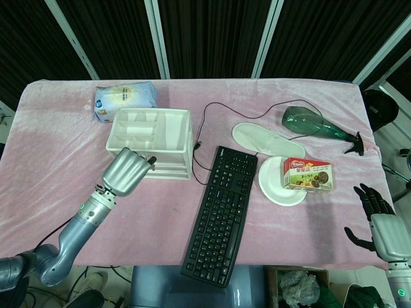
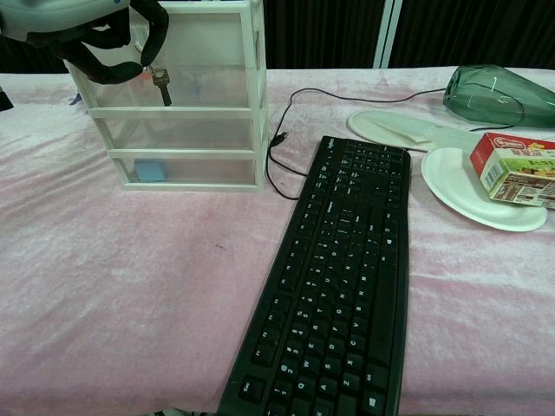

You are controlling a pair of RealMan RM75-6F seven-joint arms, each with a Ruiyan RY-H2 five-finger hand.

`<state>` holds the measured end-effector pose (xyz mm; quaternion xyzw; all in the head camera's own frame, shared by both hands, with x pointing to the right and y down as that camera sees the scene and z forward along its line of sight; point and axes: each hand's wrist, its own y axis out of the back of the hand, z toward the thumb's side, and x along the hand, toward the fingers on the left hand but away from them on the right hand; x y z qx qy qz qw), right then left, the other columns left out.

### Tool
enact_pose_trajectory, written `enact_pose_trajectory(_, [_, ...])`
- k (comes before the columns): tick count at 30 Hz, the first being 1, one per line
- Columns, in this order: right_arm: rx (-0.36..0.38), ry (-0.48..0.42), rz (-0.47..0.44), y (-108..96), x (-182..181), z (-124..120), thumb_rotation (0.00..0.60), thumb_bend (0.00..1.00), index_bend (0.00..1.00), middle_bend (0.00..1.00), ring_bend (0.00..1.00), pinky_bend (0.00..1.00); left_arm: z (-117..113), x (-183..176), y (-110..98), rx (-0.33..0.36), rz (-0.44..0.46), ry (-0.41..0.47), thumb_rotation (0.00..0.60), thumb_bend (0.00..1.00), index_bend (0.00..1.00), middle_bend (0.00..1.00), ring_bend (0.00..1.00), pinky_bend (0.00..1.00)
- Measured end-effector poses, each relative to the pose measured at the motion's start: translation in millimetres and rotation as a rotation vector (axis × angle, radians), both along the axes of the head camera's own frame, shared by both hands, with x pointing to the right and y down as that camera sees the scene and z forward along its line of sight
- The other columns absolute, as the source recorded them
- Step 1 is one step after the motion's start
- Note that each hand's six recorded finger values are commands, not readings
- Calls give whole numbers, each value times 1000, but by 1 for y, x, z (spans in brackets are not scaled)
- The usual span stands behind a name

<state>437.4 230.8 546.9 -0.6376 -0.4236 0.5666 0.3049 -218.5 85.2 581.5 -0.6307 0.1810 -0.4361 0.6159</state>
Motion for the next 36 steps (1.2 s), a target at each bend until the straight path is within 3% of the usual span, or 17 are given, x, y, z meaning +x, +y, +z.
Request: enact_pose_trajectory(36, [2,4,-1,0,0,-1,600,237,0,0,0,144,2,-5,-3,2,-15,-17,600,422,582,1000,1000,1000])
